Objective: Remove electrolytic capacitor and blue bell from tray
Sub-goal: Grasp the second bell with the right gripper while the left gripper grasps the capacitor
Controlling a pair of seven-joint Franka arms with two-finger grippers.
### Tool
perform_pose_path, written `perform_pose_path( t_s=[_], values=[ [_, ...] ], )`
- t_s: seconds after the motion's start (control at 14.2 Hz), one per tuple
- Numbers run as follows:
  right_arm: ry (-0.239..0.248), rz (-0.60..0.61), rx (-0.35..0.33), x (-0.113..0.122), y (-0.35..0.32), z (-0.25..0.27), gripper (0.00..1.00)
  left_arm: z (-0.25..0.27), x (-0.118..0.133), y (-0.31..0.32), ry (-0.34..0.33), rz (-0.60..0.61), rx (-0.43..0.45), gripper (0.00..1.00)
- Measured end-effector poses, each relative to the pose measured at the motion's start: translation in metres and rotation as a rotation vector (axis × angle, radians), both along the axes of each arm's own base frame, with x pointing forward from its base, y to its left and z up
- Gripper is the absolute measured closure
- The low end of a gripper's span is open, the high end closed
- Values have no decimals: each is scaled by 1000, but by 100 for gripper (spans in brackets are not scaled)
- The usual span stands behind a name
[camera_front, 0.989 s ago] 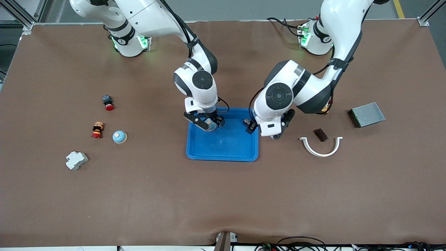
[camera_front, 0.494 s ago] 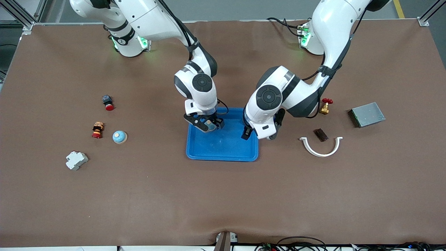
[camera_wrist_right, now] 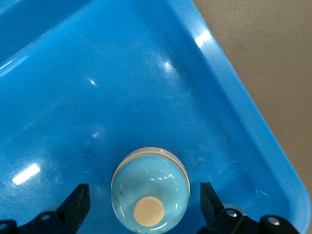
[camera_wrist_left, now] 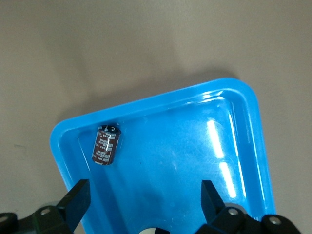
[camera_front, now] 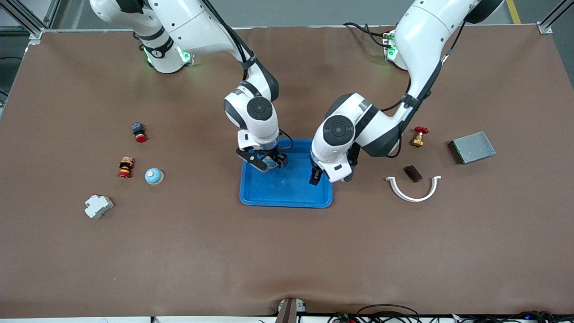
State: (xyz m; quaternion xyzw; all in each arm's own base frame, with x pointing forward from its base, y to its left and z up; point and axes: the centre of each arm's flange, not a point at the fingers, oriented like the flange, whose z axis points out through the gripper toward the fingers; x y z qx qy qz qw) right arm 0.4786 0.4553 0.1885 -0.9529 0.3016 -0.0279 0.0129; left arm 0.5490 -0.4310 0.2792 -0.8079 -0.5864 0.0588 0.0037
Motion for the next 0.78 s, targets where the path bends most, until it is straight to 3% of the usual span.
perform_pose_path(
  t_s=[0.42, 0.56, 0.78],
  values=[
    [-2, -1, 1, 0, 0, 0, 0, -59, -17, -7, 10, -95, 102, 0],
    [-5, 0, 5, 1, 1, 1, 6, -71, -19, -6, 22, -100, 110, 0],
    [-12, -2, 11, 3, 2, 5, 36, -73, -19, -7, 24, -102, 111, 0]
  ],
)
